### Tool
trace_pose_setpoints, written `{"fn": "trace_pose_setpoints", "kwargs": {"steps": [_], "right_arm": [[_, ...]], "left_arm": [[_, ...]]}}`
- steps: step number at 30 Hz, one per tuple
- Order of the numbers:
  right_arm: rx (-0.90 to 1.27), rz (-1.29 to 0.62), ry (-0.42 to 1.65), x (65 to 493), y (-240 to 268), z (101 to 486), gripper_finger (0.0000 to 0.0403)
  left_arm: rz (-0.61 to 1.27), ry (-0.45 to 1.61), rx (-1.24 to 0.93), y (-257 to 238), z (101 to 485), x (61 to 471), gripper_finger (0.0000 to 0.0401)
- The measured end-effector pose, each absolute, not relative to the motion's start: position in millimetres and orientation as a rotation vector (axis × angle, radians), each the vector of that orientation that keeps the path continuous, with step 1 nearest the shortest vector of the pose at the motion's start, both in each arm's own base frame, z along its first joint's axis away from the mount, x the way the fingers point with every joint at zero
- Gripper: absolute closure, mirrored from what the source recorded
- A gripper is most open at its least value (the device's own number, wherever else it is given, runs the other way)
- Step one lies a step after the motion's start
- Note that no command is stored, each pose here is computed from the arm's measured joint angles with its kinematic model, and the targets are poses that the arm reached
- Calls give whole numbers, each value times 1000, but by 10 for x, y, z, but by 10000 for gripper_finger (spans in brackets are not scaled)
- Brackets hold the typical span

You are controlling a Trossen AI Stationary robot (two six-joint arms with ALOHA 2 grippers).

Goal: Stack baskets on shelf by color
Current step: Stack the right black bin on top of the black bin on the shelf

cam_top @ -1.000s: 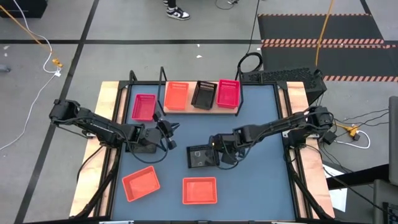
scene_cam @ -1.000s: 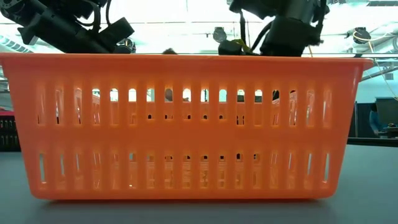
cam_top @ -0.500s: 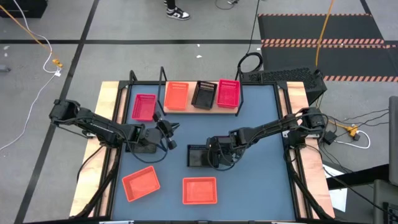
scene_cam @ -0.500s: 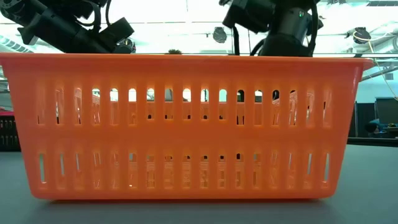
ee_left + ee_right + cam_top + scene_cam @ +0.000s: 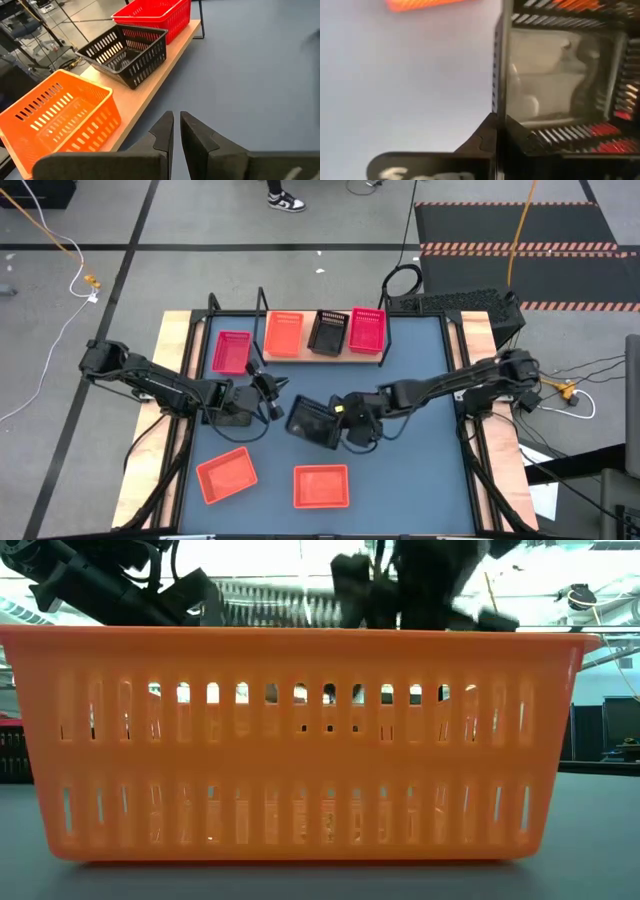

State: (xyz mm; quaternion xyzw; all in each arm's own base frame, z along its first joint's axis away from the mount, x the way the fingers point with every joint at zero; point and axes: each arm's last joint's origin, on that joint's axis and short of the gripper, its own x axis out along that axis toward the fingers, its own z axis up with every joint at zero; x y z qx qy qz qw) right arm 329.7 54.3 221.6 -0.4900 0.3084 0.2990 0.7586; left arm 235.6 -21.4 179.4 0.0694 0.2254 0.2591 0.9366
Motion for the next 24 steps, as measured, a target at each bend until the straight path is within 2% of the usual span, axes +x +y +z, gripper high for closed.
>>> {"fn": "trace_pose_setpoints", "kwargs": {"steps": [4, 9, 11, 15, 21, 24], "right_arm": [[-1032, 446, 660, 3223, 500, 2472, 401], [-907, -103, 599, 3246, 246, 2813, 401], [-792, -233, 541, 3288, 105, 2936, 402], [-545, -391, 561, 3474, -278, 3112, 402], [-260, -577, 827, 3800, -927, 3177, 402], [-150, -568, 883, 3908, -1103, 3141, 402]], "left_arm": [[531, 466, 139, -214, 1788, 2352, 364], [533, 470, 132, -213, 1782, 2349, 364], [537, 468, 132, -211, 1784, 2350, 364], [563, 451, 130, -194, 1798, 2355, 364], [598, 405, 126, -122, 1846, 2384, 364], [609, 404, 130, -90, 1851, 2388, 364]]}}
